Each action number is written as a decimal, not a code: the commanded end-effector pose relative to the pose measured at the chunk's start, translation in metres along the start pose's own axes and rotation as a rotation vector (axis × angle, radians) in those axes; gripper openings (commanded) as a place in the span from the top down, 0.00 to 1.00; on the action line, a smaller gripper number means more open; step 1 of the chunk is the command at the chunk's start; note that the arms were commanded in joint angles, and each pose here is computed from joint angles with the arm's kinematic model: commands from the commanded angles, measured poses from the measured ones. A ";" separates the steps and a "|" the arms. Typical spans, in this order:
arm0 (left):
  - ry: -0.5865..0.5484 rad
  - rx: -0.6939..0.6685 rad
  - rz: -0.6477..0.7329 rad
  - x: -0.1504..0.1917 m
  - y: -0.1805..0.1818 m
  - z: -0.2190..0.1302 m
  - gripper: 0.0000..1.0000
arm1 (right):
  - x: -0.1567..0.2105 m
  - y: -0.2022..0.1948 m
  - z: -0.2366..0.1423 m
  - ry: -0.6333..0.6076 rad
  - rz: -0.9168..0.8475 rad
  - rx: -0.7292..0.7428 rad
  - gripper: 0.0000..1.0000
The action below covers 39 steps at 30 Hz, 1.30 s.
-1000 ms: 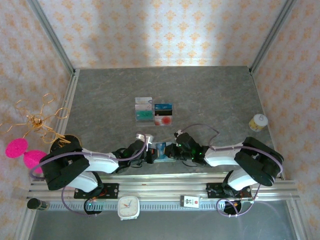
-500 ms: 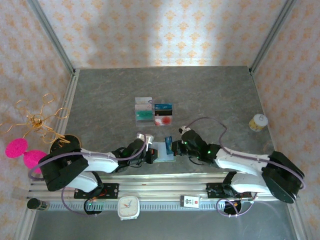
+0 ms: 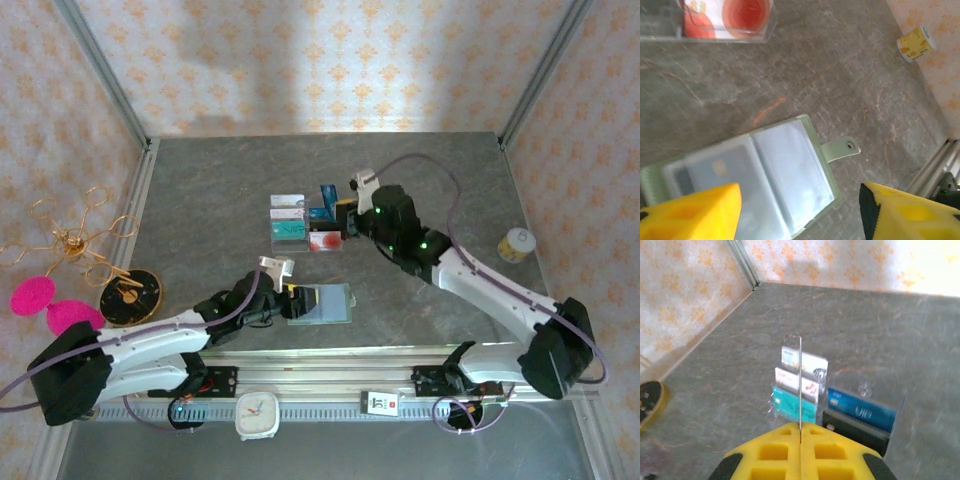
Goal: Take the credit cards out of the card holder
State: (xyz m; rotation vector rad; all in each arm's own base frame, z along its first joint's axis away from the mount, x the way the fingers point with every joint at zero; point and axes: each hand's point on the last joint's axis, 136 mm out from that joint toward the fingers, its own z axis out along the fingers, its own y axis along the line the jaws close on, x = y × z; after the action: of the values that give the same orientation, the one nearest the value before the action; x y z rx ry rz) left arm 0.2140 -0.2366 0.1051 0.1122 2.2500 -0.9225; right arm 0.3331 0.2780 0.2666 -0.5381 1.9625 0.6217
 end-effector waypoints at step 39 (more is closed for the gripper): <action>-0.366 -0.327 0.098 -0.109 0.027 -0.067 0.01 | 0.049 -0.051 0.085 0.551 -0.820 -0.343 1.00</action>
State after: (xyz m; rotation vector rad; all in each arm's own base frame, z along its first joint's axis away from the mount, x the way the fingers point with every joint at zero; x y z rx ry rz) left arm 0.2642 -0.1637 0.1887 -0.0725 2.0155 -0.5169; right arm 0.4014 0.2933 0.1813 -1.7184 1.8874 0.3280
